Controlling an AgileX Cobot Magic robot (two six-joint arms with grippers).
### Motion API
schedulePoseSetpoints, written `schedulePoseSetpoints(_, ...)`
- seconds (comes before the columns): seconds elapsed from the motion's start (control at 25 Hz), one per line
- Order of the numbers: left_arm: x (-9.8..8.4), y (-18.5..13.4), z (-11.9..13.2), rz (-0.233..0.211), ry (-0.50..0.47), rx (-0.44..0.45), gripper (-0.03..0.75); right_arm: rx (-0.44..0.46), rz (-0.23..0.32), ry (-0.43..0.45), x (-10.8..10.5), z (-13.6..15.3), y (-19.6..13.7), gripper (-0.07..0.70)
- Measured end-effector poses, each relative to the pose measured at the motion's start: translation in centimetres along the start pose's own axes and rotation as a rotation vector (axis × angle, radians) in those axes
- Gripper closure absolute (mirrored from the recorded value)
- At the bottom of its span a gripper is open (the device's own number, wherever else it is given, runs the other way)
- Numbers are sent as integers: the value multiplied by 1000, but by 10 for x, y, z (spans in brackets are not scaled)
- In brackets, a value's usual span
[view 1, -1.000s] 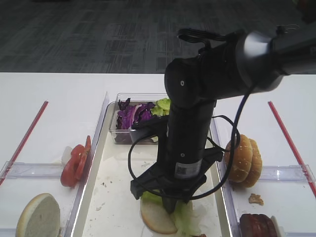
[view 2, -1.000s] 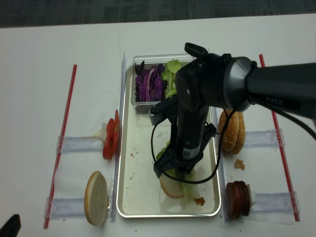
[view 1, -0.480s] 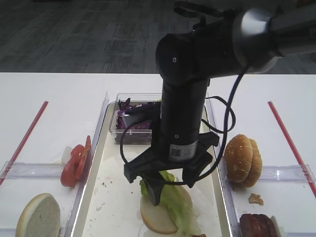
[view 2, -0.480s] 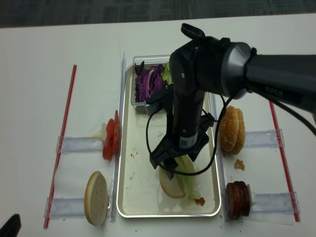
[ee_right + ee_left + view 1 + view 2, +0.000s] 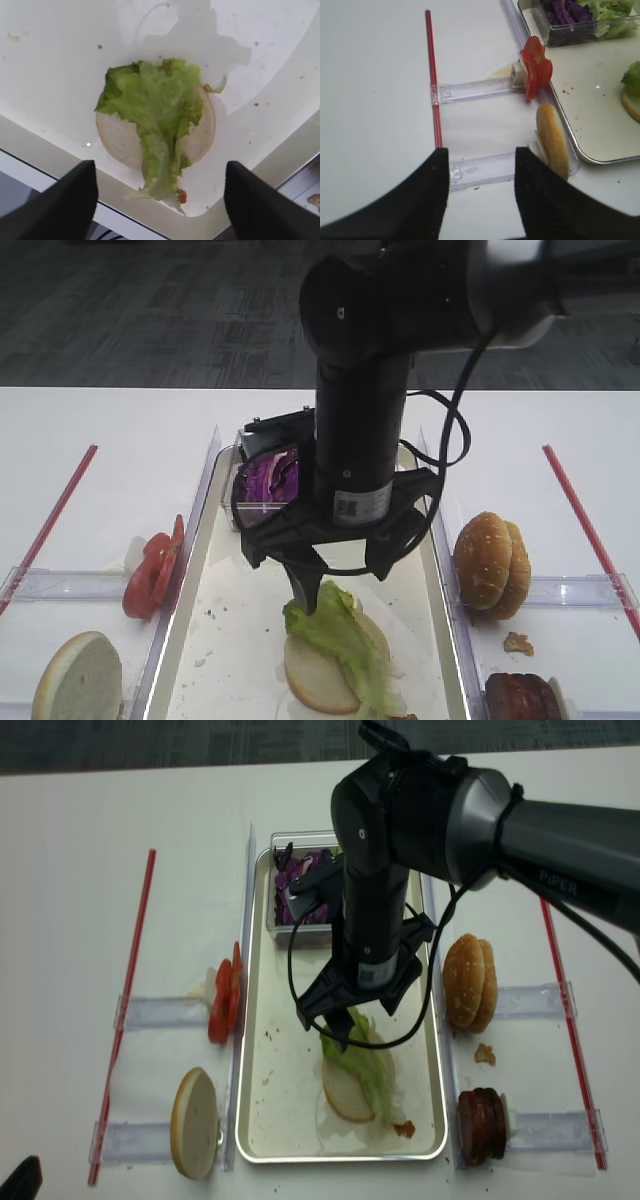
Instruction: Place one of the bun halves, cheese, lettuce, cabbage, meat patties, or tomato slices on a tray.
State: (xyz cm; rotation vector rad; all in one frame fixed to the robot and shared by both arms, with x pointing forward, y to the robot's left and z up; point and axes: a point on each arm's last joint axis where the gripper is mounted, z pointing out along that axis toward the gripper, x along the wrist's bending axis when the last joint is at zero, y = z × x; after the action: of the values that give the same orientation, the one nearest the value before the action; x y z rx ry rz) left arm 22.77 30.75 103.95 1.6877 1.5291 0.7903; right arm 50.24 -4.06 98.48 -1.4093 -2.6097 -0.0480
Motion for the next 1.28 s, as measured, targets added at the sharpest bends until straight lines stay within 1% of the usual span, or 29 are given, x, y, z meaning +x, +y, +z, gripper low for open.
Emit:
schedulePoseSetpoints(0.4, 0, 0, 0, 0, 0, 0, 419, -115, -15, 0, 6, -30, 16, 89)
schedulePoseSetpoints(0.52, 0, 0, 0, 0, 0, 0, 419, -131, -27, -31, 4, -34, 18, 89)
schedulePoseSetpoints(0.6, 0, 0, 0, 0, 0, 0, 420, -135, -18, -36, 0, -37, 19, 89)
schedulePoseSetpoints(0.72, 0, 0, 0, 0, 0, 0, 419, -142, 29, -35, -18, -40, 22, 89)
schedulePoseSetpoints(0.96, 0, 0, 0, 0, 0, 0, 419, -165, 177, -32, -75, -50, 25, 89)
schedulePoseSetpoints(1.28, 0, 0, 0, 0, 0, 0, 420, -192, 344, -32, -144, -61, 16, 89)
